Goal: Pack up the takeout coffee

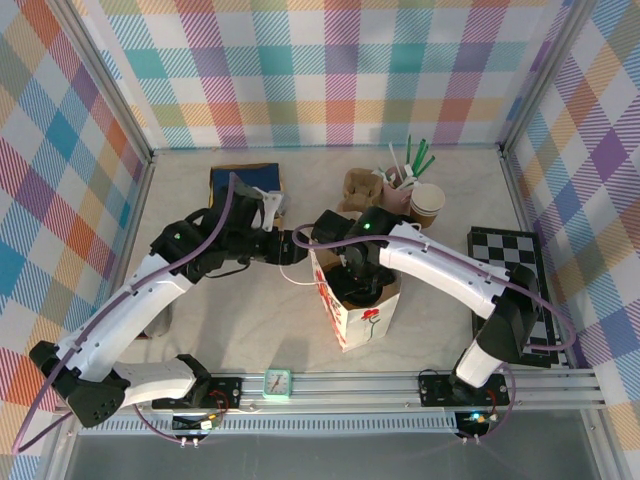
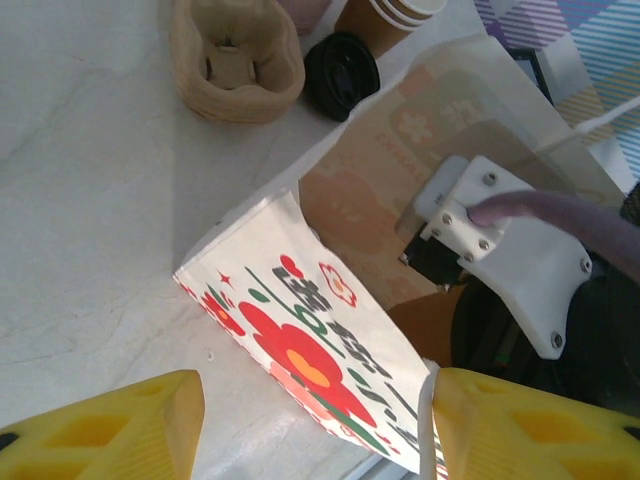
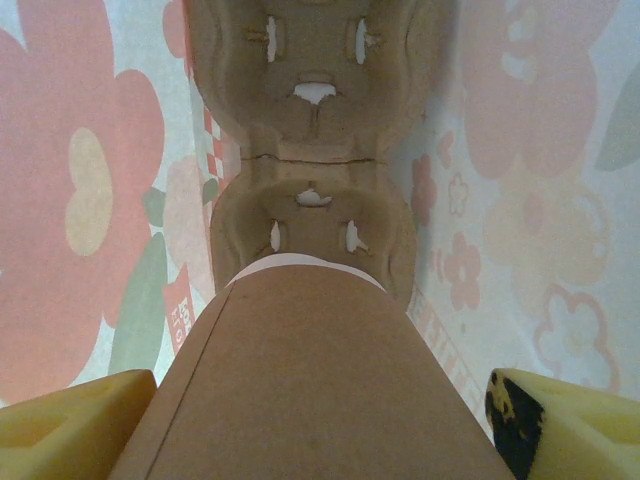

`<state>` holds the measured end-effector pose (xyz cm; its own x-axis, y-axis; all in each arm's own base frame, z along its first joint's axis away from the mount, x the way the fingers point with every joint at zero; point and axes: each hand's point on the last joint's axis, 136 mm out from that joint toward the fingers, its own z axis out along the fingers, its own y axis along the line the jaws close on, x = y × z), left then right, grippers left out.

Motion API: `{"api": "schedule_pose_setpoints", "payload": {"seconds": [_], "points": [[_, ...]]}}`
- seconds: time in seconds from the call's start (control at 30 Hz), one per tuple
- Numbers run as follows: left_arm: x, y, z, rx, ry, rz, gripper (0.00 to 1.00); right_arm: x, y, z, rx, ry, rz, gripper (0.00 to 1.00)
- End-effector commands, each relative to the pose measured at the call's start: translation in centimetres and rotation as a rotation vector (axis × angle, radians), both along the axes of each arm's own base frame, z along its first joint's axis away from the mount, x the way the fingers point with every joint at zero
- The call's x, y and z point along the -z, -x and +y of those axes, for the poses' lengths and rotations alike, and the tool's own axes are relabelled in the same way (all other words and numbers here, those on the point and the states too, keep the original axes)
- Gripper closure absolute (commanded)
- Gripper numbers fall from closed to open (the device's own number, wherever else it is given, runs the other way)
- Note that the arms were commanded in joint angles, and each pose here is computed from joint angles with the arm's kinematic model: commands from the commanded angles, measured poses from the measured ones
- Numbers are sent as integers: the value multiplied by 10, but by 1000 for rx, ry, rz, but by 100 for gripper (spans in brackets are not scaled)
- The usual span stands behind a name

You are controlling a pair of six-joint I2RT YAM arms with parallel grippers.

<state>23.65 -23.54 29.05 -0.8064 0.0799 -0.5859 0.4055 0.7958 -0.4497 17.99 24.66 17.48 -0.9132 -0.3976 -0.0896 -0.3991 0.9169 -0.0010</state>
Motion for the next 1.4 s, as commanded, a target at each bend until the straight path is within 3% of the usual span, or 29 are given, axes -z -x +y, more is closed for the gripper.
{"api": "schedule_pose_setpoints", "payload": {"seconds": [0.0, 0.23, 0.5, 0.77, 1.37], "points": [[-14, -23, 4, -62, 10, -42, 37, -6, 1, -5, 13, -20, -13, 65], [-9, -53, -12, -27, 4, 2, 38, -6, 3, -6, 17, -33, -17, 65], [-5, -59, -23, 9, 11, 23, 43, -4, 3, -6, 20, -32, -14, 65], [11, -58, -24, 22, -32, 67, 61, -4, 2, -6, 16, -26, -16, 65], [15, -53, -31, 51, -61, 65, 83, 6, 6, -5, 33, -23, 11, 66]]}}
